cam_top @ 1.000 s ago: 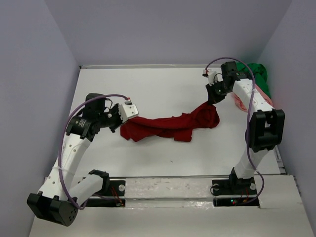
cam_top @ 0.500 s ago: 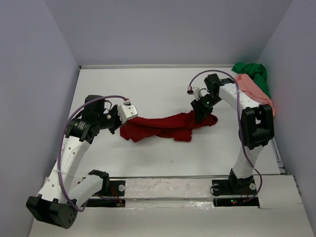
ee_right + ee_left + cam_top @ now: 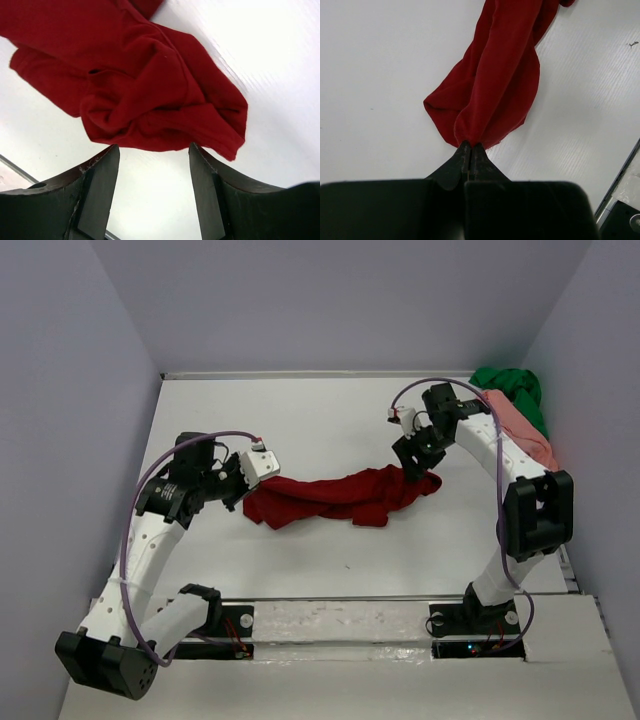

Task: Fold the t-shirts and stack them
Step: Flatten out the tshirt

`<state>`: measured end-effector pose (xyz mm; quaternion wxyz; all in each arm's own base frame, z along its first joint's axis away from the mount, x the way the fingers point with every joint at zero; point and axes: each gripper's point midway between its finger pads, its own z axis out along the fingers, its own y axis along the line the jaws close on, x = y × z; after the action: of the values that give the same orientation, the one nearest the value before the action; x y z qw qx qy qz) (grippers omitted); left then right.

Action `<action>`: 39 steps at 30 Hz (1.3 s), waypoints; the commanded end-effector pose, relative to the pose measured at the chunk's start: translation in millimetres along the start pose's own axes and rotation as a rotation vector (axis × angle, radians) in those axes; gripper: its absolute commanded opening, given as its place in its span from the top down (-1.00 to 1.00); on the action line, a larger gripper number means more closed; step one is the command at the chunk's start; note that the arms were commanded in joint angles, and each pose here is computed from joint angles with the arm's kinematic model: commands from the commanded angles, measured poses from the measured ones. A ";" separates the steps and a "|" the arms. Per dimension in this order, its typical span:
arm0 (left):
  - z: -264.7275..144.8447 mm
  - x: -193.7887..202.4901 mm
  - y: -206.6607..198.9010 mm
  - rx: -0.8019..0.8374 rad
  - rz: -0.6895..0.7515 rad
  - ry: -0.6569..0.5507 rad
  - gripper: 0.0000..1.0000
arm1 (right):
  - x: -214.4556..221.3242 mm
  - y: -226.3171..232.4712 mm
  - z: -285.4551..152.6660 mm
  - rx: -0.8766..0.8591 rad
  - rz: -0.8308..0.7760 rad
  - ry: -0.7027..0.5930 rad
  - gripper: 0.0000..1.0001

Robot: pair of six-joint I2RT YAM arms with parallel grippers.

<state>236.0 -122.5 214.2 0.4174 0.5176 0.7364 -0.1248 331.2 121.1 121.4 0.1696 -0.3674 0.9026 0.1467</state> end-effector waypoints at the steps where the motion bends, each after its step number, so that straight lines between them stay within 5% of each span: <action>1: -1.4 -4.2 -4.7 0.001 -0.005 -0.030 1.00 | -8.6 -18.3 -10.4 0.107 0.006 -0.018 -0.24; 12: -0.1 -4.7 -6.0 0.006 -0.010 -0.041 1.00 | 9.5 0.9 6.4 -0.018 0.025 0.046 0.10; 39: -1.1 -3.1 -8.3 0.000 -0.006 -0.048 1.00 | -2.8 15.4 34.7 -0.090 0.005 0.084 0.06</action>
<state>230.8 -123.5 207.9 0.4177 0.5122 0.7386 -0.1330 314.8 139.6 81.2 0.0881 -0.3733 0.9063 0.1774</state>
